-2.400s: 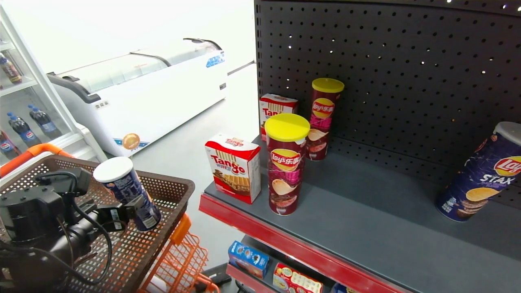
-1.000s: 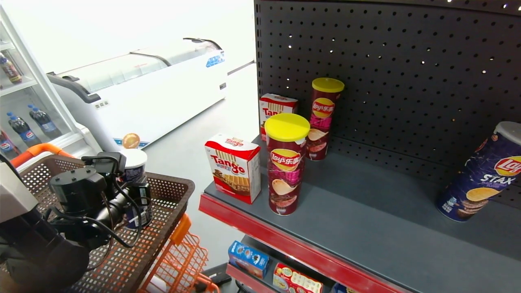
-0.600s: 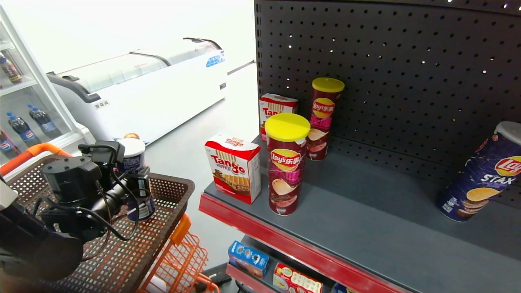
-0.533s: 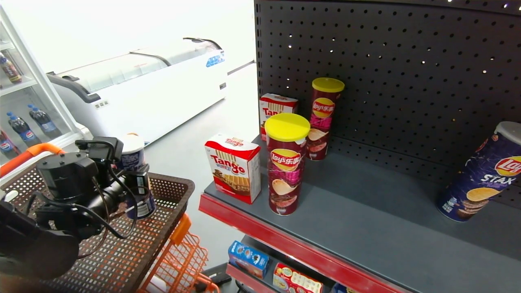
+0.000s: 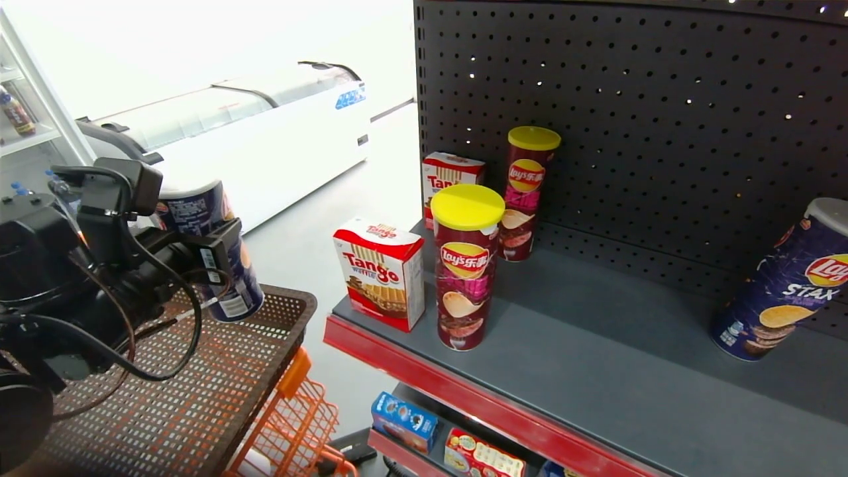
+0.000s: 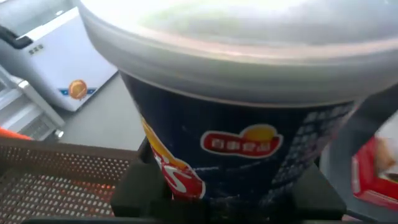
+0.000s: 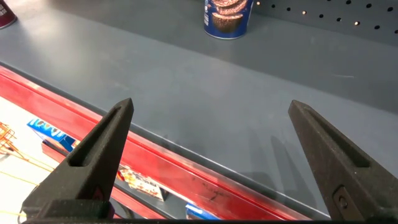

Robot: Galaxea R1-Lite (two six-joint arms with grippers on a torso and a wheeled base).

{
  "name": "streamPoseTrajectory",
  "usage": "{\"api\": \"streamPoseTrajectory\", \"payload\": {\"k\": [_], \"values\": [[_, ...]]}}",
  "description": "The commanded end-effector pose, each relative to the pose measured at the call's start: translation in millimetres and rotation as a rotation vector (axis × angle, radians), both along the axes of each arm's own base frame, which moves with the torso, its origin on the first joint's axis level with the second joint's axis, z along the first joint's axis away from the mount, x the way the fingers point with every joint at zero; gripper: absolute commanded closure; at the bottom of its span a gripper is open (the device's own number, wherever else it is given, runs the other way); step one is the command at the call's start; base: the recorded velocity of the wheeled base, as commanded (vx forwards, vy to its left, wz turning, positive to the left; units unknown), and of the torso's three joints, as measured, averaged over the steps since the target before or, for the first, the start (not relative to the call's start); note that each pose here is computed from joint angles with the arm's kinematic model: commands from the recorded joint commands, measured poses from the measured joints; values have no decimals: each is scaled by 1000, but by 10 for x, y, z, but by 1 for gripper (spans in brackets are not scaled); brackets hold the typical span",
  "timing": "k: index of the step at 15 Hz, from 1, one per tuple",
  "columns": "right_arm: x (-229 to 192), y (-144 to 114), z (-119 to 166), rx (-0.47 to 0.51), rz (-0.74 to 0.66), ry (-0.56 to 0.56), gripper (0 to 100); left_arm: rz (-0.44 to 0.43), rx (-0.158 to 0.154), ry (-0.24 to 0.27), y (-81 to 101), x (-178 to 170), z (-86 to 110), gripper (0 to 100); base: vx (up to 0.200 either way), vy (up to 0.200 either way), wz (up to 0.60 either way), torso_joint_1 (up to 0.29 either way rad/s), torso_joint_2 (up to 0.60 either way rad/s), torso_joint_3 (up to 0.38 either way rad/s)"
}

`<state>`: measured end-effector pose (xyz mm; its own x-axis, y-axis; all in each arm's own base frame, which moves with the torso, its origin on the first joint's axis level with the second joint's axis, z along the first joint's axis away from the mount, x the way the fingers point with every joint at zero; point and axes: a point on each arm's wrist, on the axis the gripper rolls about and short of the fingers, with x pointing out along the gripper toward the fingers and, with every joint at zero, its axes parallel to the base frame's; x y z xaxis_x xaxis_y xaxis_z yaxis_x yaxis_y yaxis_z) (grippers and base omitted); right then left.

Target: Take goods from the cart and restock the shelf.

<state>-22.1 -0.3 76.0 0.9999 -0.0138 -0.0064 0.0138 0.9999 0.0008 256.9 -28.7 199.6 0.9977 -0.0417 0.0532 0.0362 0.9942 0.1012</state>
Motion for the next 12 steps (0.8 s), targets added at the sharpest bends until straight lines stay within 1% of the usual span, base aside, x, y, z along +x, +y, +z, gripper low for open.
{"api": "streamPoseTrajectory", "payload": {"k": [1,2,3,4,5,6,8,10,11,12], "values": [[1,0,1,-1,0,1,0,-103,0,-77,-146,-332,206,100,0,0,0,0,0,0],[1,0,1,-1,0,1,0,-138,-3,-88,-213,-400,224,100,0,0,0,0,0,0],[0,0,0,-1,0,0,0,-198,-9,-100,-314,-506,242,100,0,0,0,0,0,0],[1,0,1,-1,0,1,0,-218,-13,-99,-348,-530,239,100,0,0,0,0,0,0],[1,0,1,1,0,1,0,-281,-13,-96,-427,-618,218,100,0,0,0,0,0,0],[1,0,1,-1,0,1,0,-347,-17,-107,-487,-761,223,100,0,0,0,0,0,0],[1,0,1,1,0,1,0,-425,-22,-110,-592,-887,213,100,0,0,0,0,0,0],[1,0,1,1,0,1,0,-468,-28,-115,-647,-959,240,100,0,0,0,0,0,0],[0,0,0,-1,0,0,0,-476,-23,-97,-653,-981,245,100,0,0,0,0,0,0],[1,0,1,1,0,1,0,-482,-21,-89,-648,-1017,279,100,0,0,0,0,0,0]]}}
